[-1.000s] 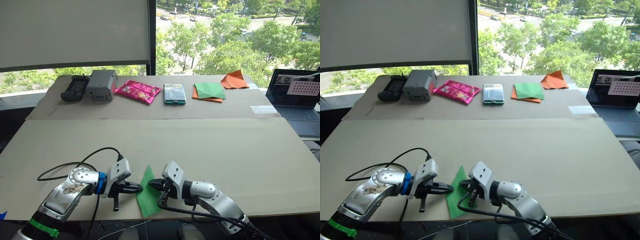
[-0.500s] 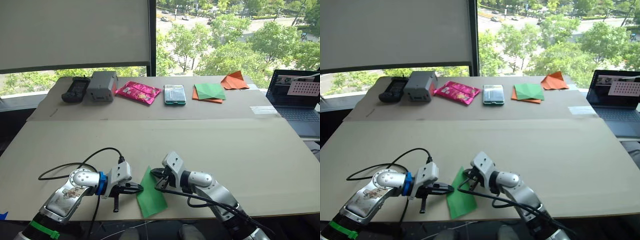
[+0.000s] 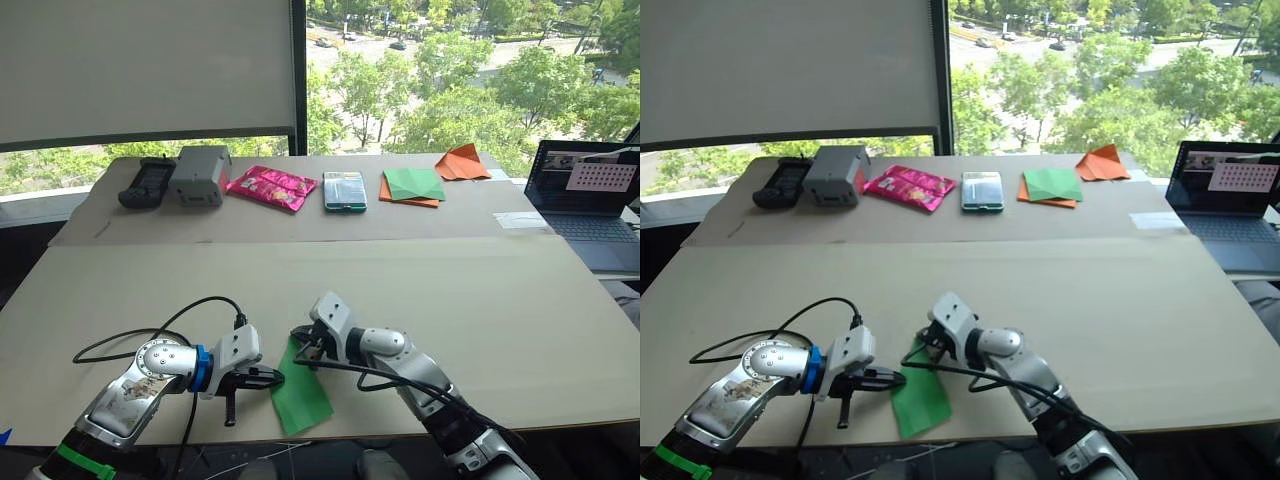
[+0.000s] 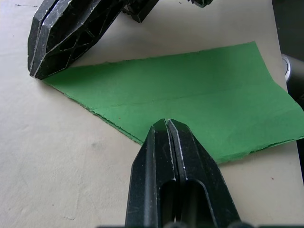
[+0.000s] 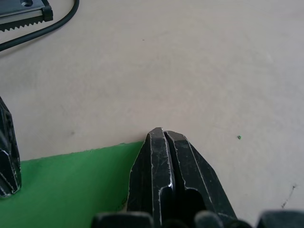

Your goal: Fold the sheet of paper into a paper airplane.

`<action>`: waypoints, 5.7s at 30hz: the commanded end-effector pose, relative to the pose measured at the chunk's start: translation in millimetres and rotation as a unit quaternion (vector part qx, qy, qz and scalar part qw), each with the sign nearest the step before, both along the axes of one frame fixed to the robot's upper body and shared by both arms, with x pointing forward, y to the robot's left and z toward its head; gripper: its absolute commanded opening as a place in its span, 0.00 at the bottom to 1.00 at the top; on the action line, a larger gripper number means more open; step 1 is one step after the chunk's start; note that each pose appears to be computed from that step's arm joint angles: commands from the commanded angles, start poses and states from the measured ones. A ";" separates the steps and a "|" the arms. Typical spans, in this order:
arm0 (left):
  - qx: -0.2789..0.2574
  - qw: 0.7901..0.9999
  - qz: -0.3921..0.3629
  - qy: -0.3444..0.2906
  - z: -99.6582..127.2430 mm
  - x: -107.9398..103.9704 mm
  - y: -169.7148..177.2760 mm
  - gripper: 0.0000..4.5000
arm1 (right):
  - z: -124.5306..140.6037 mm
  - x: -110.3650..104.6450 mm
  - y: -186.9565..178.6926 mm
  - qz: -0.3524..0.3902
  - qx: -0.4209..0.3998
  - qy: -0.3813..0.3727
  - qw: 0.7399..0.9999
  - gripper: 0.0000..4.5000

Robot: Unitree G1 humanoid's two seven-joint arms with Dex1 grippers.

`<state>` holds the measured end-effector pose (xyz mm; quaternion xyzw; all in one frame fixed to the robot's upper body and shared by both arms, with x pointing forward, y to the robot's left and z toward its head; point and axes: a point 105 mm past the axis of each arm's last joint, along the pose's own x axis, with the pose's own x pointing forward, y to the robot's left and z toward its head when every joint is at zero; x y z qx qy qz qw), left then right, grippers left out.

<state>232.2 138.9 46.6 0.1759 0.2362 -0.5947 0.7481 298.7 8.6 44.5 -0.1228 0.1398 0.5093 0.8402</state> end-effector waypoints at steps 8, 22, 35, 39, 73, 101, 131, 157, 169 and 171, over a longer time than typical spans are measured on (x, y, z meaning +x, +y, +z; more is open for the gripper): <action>0.052 0.998 0.021 0.033 -23.6 -6.1 14.2 0.01 | -48.1 -44.6 -22.2 0.025 -0.068 0.101 0.992 0.00; 0.056 0.998 0.018 0.035 -24.4 -6.8 15.1 0.01 | -62.1 -84.8 -37.3 0.069 -0.117 0.140 0.981 0.00; 0.056 0.998 0.021 0.037 -26.1 -8.2 14.8 0.01 | -64.6 -121.3 -50.4 0.159 -0.162 0.146 0.963 0.00; 0.055 0.998 0.021 0.037 -26.6 -9.0 13.6 0.01 | -63.7 -118.8 -52.2 0.160 -0.168 0.138 0.963 0.00; 0.054 0.998 0.015 0.034 -25.7 -6.5 11.3 0.01 | -17.6 -76.9 -41.9 0.115 -0.054 0.038 0.991 0.00; 0.057 0.998 0.016 0.033 -26.6 -6.2 12.8 0.01 | -33.4 -140.2 -49.1 0.222 -0.069 0.124 0.965 0.00; -0.036 0.994 -0.077 -0.074 75.8 23.9 24.1 0.35 | 53.4 -94.0 -83.1 0.002 0.054 0.012 0.998 0.00; 0.021 0.849 -0.441 -0.290 51.8 35.4 -27.5 0.23 | 51.1 -82.3 -91.8 -0.052 0.048 0.002 0.997 0.00; 0.049 0.871 -0.384 -0.304 49.1 49.8 -20.2 0.00 | 51.1 -72.9 -92.9 -0.067 0.046 -0.012 0.997 0.00; 0.058 0.896 -0.317 -0.304 52.6 59.2 -14.9 0.00 | 58.1 -59.2 -102.2 -0.101 0.045 -0.041 0.993 0.00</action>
